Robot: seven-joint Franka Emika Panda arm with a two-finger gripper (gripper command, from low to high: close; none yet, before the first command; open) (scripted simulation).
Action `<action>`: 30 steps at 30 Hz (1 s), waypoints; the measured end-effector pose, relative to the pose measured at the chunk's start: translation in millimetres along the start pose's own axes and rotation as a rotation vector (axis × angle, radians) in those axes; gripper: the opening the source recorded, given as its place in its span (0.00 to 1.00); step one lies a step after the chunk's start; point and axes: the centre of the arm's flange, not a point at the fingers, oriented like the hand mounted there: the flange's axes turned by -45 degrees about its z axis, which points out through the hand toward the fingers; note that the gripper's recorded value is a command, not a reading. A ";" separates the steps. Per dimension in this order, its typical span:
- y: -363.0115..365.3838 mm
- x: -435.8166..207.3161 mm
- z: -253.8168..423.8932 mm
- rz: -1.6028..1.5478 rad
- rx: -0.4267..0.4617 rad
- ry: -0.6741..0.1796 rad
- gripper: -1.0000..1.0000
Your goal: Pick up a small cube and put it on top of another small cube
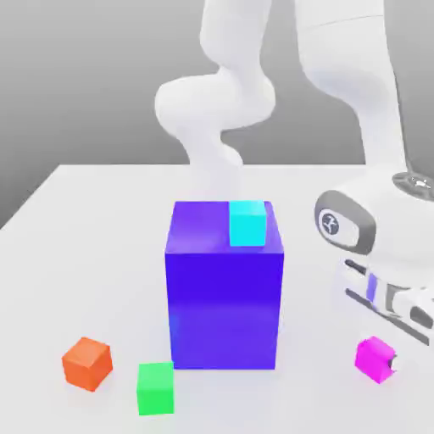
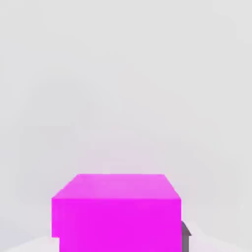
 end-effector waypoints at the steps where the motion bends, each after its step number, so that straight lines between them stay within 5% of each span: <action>1: 0.5 0.0 -7.7 0.000 0.000 0.001 0.00; 6: 0.8 -4.1 -63.7 -0.003 -0.006 -0.012 0.00; 20: -17.0 -110.5 -246.5 0.028 -0.159 -0.259 0.00; 30: -79.3 -198.1 -318.9 0.132 -0.223 -0.297 0.00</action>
